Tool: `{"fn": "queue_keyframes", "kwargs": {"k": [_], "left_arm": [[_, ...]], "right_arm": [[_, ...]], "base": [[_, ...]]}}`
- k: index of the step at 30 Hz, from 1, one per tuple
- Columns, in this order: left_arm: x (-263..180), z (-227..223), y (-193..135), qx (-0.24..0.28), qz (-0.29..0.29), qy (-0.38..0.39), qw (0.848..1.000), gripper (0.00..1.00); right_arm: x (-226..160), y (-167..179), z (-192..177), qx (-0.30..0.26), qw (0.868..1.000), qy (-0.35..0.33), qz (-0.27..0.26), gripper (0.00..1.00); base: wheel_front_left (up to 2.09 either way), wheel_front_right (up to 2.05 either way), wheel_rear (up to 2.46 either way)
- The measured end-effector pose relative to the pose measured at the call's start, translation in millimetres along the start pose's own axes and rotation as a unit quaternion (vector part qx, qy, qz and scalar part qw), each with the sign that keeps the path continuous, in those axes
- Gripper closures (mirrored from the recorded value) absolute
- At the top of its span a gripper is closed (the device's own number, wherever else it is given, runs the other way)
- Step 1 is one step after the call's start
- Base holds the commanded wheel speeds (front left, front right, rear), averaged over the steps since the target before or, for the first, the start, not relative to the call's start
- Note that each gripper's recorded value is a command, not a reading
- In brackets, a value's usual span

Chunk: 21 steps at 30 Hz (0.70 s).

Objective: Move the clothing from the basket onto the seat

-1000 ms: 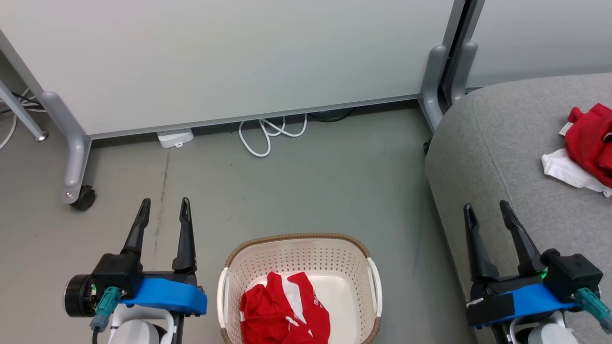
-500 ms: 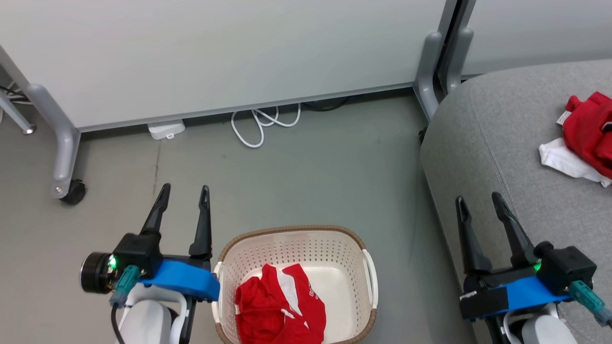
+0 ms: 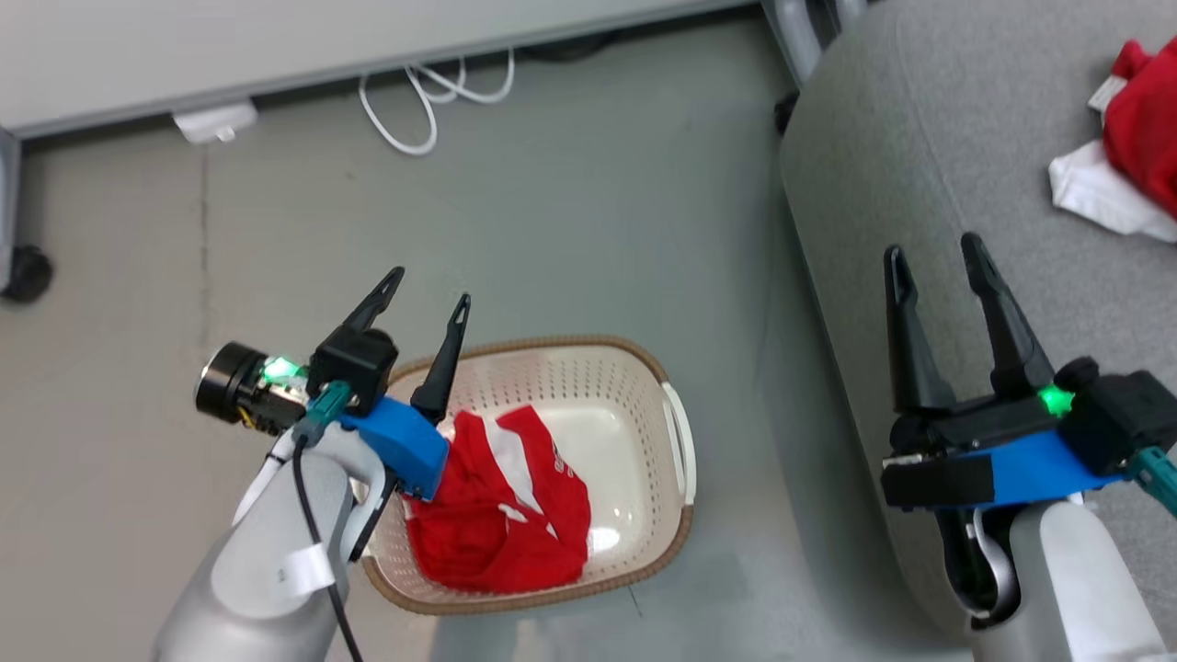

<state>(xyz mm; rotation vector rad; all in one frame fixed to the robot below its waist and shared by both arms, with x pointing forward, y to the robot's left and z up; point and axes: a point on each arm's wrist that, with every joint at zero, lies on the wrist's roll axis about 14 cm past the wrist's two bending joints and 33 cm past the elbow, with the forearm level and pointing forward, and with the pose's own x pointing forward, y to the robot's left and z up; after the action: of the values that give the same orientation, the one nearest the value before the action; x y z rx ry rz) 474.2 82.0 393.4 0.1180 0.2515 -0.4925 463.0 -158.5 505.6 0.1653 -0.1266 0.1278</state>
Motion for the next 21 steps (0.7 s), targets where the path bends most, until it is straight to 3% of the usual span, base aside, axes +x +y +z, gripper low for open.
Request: {"fn": "queue_keyframes", "kwargs": {"k": [5, 9, 16, 21], "left_arm": [[26, -49, -13, 0.025, -0.055, 0.072, 0.996, 0.0], [37, -95, -31, 0.052, -0.107, 0.139, 0.983, 0.0], [42, -165, -57, 0.107, -0.197, 0.238, 0.945, 0.0], [34, -211, -74, 0.15, -0.262, 0.293, 0.907, 0.0]], "right_arm": [[15, -10, -19, -0.002, 1.0, 0.012, -0.007, 0.0], [24, -20, -32, -0.006, 1.0, 0.02, -0.014, 0.0], [38, -34, -54, -0.018, 0.999, 0.032, -0.022, 0.0], [44, -45, -70, -0.025, 0.998, 0.041, -0.027, 0.0]], "base": [[0.0, 0.0, 0.0], [0.0, 0.0, 0.0], [0.0, 0.0, 0.0], [0.0, 0.0, 0.0]]}}
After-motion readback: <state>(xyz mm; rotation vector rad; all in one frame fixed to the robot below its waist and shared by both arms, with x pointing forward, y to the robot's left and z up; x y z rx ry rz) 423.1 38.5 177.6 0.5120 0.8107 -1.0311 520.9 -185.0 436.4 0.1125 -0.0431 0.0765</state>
